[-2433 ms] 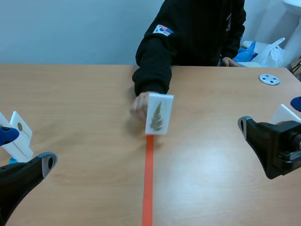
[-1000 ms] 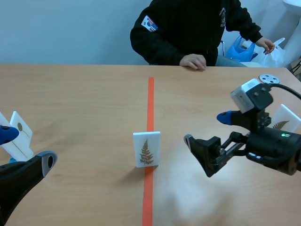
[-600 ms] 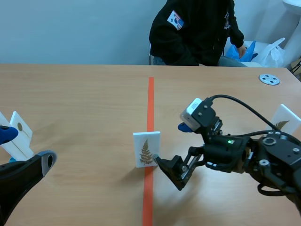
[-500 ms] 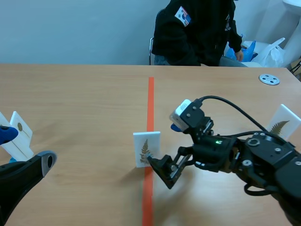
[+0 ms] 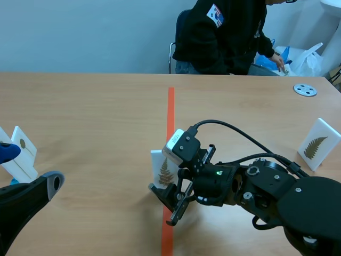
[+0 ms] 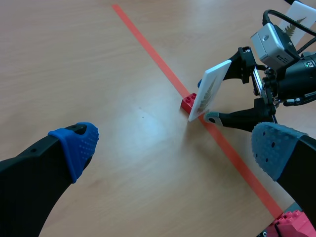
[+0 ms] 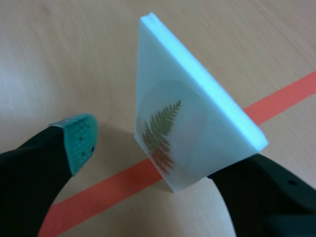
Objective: Sort the leaf by its shape. The table is split by an orange tape line. A compound leaf with several leaflets goes to the left side, a simple leaf with one blade goes to the right side. Return to the home posture when a red brick is placed on the table.
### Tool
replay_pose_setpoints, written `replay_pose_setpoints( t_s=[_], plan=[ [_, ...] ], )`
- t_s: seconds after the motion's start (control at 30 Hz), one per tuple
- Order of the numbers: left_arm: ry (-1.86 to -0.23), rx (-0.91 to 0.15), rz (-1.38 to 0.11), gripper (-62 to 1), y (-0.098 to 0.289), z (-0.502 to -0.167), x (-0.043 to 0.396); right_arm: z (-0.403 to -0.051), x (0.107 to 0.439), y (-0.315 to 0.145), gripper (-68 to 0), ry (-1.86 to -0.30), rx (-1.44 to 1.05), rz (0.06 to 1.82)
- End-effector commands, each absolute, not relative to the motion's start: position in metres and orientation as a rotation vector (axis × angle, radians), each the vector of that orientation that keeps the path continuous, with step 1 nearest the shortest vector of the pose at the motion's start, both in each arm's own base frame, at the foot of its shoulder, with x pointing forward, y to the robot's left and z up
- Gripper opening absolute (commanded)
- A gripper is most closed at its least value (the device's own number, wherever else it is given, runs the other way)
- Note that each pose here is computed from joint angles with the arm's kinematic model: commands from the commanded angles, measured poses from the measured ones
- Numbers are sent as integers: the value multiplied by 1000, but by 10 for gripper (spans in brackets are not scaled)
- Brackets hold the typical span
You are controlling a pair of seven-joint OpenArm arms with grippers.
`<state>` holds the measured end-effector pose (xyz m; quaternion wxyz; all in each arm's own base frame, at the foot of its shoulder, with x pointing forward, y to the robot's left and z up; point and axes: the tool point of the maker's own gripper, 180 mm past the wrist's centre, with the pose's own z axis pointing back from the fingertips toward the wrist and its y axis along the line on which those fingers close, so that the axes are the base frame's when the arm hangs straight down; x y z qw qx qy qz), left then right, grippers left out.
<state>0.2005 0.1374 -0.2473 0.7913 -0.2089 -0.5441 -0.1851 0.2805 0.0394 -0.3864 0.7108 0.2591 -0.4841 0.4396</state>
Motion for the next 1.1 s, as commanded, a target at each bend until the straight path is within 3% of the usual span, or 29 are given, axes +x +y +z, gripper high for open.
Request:
replay_pose_setpoints(
  t_s=[0.0, 0.47, 0.67, 1.07],
  plan=[
    [-1208, -461, -392, 14, 135, -238, 203, -370, 293, 39, -349, -1130, 572, 968],
    [-1208, -461, -392, 14, 135, -238, 203, -373, 292, 37, -658, -1114, 562, 971],
    [-1208, -461, -392, 14, 135, -238, 203, -360, 297, 36, -660, -1149, 565, 982],
    [-1208, -461, -391, 14, 135, -238, 203, -275, 310, -21, -660, -1335, 448, 853]
  ],
)
